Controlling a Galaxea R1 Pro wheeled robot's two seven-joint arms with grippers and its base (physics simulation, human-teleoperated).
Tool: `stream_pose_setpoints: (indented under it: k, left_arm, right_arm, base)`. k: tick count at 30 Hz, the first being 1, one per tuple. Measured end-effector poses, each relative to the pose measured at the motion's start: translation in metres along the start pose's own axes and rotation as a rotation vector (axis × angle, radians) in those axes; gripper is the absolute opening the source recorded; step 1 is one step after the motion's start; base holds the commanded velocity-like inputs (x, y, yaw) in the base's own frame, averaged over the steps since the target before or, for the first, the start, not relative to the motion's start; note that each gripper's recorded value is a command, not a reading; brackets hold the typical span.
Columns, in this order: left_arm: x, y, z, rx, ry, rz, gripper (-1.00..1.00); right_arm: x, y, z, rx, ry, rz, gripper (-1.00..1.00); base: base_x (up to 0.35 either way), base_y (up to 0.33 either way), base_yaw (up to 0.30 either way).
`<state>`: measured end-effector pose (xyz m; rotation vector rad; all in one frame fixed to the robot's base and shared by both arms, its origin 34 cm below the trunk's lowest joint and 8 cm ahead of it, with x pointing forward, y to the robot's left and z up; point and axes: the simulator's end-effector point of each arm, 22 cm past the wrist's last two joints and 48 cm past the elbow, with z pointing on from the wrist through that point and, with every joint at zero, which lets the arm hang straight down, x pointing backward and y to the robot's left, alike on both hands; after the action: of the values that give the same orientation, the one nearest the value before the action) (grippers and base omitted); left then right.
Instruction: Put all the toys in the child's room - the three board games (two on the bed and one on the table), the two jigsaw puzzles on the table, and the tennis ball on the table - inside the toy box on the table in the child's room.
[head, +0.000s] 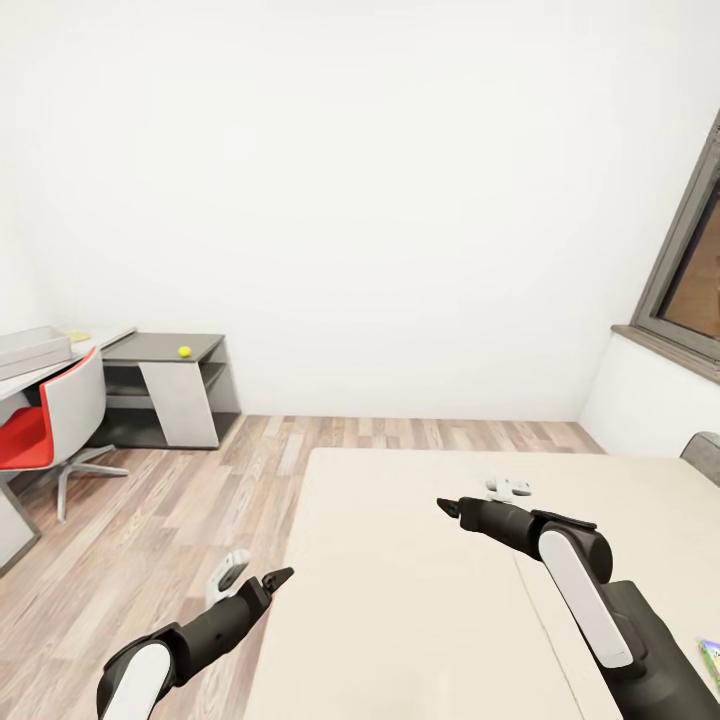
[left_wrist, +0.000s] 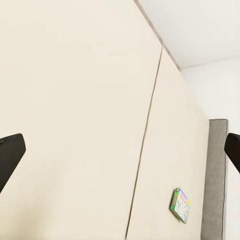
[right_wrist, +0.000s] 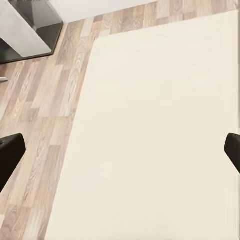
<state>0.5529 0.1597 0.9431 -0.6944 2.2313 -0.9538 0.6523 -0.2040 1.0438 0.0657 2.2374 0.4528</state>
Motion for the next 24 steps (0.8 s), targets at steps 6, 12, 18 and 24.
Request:
stream_pose_setpoints:
  k: [6,12,18,24]
  left_arm:
    - [-0.0001,-0.0002,-0.0003,0.000,-0.001,0.000,1.00]
    - [-0.0003,-0.0006,-0.0003,0.001,-0.001,0.001,1.00]
    - [-0.0003,-0.0005,-0.0004,0.001,-0.001,0.000,1.00]
    - [-0.0001,-0.0004,-0.0004,0.001,-0.001,0.000,1.00]
  right_arm:
    - [-0.0003,0.0007,-0.0003,-0.001,-0.001,-0.001,1.00]
    - [-0.0004,0.0009,-0.0004,-0.001,-0.001,-0.001,1.00]
    - [-0.0005,0.0009,-0.0005,-0.001,-0.001,-0.001,1.00]
    - [-0.0005,0.0009,-0.0005,-0.001,-0.001,-0.001,1.00]
  base:
    - [0.000,-0.002,-0.065]
    - [0.000,-0.001,-0.026]
    - [0.000,0.000,-0.011]
    - [0.000,0.000,-0.004]
